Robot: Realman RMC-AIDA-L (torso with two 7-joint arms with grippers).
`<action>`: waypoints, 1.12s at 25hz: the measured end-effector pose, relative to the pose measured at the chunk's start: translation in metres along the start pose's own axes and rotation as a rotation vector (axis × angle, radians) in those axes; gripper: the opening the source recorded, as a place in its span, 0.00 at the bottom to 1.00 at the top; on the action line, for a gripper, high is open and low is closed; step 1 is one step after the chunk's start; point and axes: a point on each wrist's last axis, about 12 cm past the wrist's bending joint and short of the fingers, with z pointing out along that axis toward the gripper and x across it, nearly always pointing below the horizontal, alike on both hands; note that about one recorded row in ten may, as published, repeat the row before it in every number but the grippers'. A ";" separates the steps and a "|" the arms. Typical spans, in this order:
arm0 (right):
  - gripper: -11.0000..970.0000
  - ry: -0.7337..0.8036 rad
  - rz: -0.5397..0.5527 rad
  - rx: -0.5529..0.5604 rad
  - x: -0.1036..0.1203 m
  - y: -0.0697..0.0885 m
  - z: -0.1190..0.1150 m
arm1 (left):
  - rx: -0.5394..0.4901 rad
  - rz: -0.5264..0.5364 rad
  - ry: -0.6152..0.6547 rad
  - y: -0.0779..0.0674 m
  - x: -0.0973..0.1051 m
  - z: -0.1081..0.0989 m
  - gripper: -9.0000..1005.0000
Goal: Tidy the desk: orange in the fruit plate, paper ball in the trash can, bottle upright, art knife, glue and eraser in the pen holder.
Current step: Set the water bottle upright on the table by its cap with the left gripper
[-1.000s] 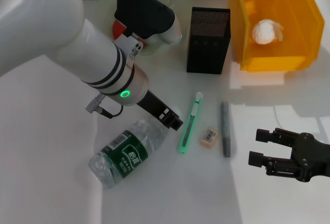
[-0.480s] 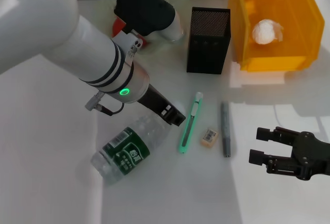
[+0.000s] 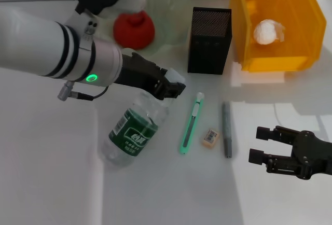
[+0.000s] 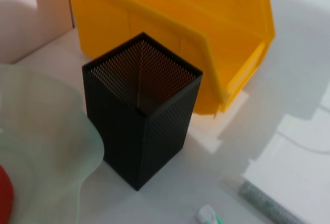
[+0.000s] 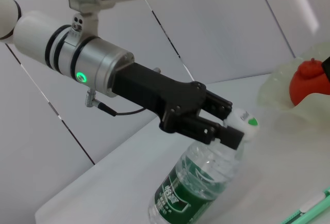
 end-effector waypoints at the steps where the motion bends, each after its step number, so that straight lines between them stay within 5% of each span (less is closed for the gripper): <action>1: 0.87 -0.001 -0.001 0.000 -0.001 0.000 0.000 | 0.013 -0.010 -0.035 0.003 0.003 -0.005 0.44; 16: 0.87 -0.005 -0.003 0.000 -0.008 -0.006 0.010 | 0.143 -0.144 -0.461 0.052 0.060 -0.049 0.44; 28: 0.87 -0.006 0.004 0.044 -0.012 -0.016 0.021 | 0.095 -0.151 -0.746 0.068 0.100 -0.037 0.44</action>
